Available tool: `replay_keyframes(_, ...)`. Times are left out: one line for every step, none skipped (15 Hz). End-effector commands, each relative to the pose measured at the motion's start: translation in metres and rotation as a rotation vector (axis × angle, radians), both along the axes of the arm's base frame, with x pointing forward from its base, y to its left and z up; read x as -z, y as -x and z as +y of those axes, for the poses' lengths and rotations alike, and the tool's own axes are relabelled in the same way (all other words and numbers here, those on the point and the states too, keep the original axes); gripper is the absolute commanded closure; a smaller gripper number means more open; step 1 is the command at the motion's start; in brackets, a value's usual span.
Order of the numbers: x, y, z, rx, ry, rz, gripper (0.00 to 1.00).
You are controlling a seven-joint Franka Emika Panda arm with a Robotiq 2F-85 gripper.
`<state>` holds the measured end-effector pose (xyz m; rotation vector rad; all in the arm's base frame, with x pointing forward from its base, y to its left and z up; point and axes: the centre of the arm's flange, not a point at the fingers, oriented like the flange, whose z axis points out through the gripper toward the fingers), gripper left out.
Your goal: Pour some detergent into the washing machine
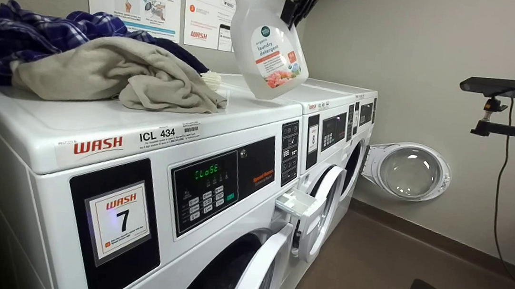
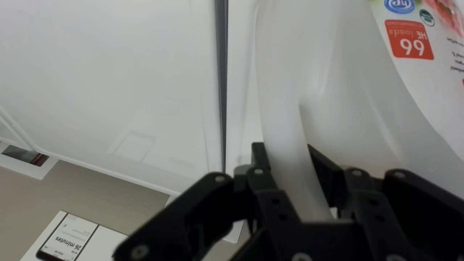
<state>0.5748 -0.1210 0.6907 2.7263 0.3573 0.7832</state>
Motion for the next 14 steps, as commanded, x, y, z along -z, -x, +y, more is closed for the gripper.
replay_keyframes(-0.037,0.024,-0.008,-0.038,0.016,0.024,0.93)
replay_keyframes(-0.040,0.029,-0.009,-0.041,0.018,0.034,0.93)
replay_keyframes(-0.043,0.036,-0.011,-0.045,0.014,0.044,0.93)
replay_keyframes(-0.044,0.042,-0.012,-0.048,0.012,0.054,0.93)
replay_keyframes(-0.045,0.049,-0.012,-0.045,0.009,0.061,0.93)
replay_keyframes(-0.046,0.056,-0.013,-0.046,0.005,0.067,0.93)
replay_keyframes(-0.045,0.063,-0.012,-0.044,0.004,0.071,0.93)
replay_keyframes(-0.044,0.070,-0.010,-0.041,0.001,0.075,0.93)
replay_keyframes(-0.043,0.078,-0.008,-0.042,-0.003,0.081,0.93)
replay_keyframes(-0.041,0.085,-0.006,-0.041,-0.004,0.084,0.93)
replay_keyframes(-0.039,0.091,-0.003,-0.042,-0.006,0.089,0.93)
replay_keyframes(-0.036,0.099,0.000,-0.044,-0.008,0.096,0.93)
replay_keyframes(-0.033,0.105,0.002,-0.046,-0.013,0.104,0.93)
replay_keyframes(-0.030,0.112,0.006,-0.045,-0.012,0.113,0.93)
